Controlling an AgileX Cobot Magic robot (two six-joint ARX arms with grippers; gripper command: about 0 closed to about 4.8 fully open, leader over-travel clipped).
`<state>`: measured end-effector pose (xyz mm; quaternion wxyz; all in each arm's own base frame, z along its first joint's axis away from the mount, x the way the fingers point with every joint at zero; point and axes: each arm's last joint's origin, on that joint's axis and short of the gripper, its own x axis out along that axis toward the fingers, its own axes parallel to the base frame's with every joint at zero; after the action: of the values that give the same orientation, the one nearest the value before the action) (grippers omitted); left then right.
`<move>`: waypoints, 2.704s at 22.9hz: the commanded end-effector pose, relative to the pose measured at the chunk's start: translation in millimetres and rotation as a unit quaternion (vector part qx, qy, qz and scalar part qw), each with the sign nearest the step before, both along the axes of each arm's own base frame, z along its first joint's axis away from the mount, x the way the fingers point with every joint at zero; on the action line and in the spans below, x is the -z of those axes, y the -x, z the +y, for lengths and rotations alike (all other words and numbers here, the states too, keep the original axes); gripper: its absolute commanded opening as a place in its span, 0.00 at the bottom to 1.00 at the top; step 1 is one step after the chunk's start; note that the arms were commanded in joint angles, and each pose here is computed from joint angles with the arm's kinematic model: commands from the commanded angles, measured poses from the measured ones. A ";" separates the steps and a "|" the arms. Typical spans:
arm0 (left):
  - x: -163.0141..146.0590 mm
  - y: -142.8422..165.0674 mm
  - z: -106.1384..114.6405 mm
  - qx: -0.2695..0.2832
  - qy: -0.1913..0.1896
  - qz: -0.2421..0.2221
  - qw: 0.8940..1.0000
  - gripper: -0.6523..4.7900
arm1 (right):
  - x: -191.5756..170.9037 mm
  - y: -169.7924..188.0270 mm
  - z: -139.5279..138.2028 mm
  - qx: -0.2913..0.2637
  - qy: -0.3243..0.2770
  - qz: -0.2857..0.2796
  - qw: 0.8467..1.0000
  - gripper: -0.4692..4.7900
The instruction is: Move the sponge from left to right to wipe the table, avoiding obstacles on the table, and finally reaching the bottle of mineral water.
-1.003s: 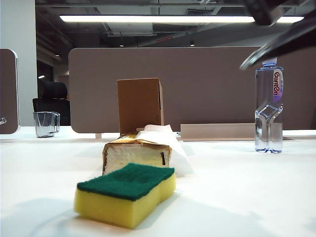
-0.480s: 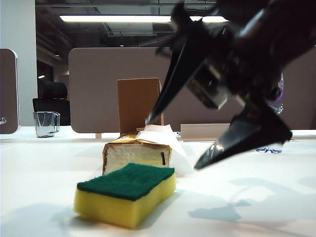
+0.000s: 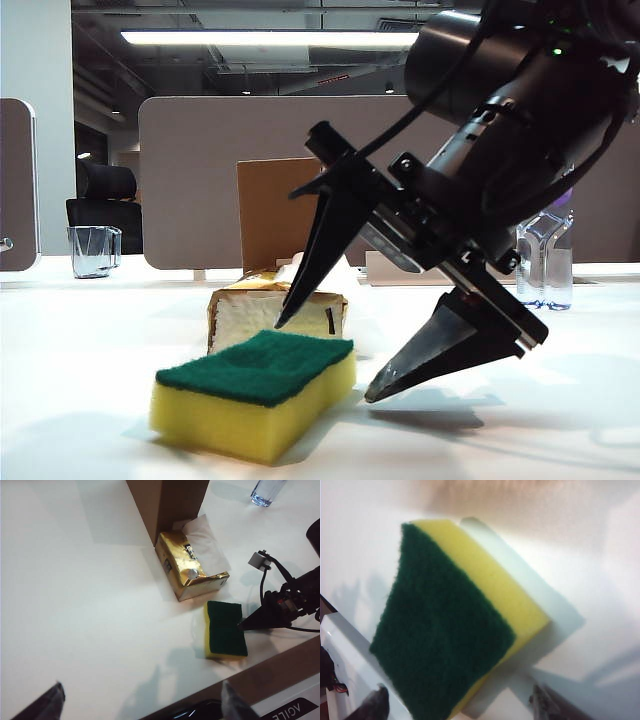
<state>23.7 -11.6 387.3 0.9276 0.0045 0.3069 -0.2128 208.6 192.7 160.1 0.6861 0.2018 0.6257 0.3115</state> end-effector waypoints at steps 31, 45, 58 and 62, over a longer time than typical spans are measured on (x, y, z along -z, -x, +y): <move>-1.1 7.5 0.4 0.002 0.005 -0.015 1.000 0.86 | 35.3 -4.6 12.1 0.046 0.104 -0.036 0.993 0.07; -2.0 7.3 -0.4 0.015 0.013 -0.019 1.000 0.86 | 41.7 -1.0 -4.0 0.035 0.187 -0.028 0.981 0.07; -4.1 5.7 -0.5 0.015 0.014 -0.032 0.999 0.86 | 32.5 5.9 -59.1 0.081 0.196 -0.036 0.977 0.07; -4.1 5.7 -0.5 0.015 0.014 -0.032 0.999 0.86 | 32.7 12.1 -77.2 0.101 0.202 -0.028 0.974 0.07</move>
<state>17.9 -12.0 389.9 0.9325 0.0037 0.2799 -0.2283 209.3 132.1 142.2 0.7740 0.1574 0.5829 0.1905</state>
